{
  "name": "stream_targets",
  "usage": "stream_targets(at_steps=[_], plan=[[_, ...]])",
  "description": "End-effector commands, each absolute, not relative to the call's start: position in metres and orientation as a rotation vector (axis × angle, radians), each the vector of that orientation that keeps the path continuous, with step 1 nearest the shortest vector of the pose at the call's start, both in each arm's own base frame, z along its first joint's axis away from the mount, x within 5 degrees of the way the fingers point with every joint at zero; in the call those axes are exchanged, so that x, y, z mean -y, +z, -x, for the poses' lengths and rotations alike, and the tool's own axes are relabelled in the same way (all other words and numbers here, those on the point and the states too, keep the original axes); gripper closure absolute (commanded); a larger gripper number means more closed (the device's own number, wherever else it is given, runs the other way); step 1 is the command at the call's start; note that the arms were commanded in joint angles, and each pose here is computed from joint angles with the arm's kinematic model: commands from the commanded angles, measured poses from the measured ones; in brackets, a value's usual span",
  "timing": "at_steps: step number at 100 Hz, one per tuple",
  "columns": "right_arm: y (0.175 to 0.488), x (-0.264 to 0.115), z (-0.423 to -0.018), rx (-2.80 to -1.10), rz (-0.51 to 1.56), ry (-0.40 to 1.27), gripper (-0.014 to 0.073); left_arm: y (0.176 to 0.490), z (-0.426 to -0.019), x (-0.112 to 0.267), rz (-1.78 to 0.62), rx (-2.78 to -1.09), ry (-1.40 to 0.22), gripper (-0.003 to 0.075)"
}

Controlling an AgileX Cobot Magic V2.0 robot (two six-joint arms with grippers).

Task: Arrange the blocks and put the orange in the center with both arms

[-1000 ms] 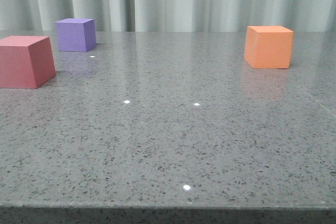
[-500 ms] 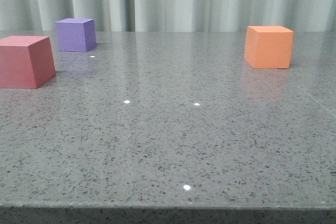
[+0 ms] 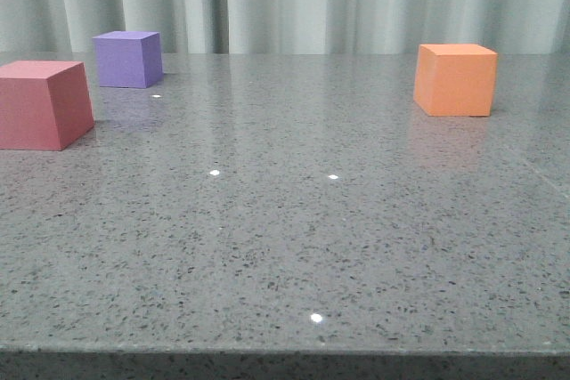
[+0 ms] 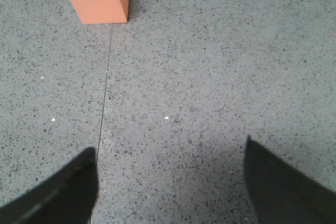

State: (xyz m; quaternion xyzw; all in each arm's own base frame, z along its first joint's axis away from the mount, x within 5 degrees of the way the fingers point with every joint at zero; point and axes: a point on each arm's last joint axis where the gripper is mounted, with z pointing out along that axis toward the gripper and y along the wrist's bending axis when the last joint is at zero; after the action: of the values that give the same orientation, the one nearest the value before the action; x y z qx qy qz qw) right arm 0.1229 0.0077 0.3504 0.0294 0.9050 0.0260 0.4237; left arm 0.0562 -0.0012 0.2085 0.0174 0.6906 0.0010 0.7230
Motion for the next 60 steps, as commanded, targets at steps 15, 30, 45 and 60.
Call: stream_targets(at_steps=[15,30,45,60], plan=[[0.363,-0.013,-0.130,-2.200,-0.092,0.162,-0.0038,0.204,-0.055,0.002,-0.032,-1.451,-0.011,0.0741],[0.373,-0.021,-0.152,-2.224,-0.084,0.210,-0.0038,0.204,-0.055,0.002,-0.032,-1.451,-0.011,0.0741],[0.384,-0.035,-0.189,-2.255,-0.031,0.236,-0.0038,0.204,-0.055,0.002,-0.032,-1.451,-0.011,0.0741],[0.389,-0.047,-0.232,-2.289,-0.010,0.237,-0.0038,0.204,-0.055,0.002,-0.032,-1.451,-0.011,0.0741]])
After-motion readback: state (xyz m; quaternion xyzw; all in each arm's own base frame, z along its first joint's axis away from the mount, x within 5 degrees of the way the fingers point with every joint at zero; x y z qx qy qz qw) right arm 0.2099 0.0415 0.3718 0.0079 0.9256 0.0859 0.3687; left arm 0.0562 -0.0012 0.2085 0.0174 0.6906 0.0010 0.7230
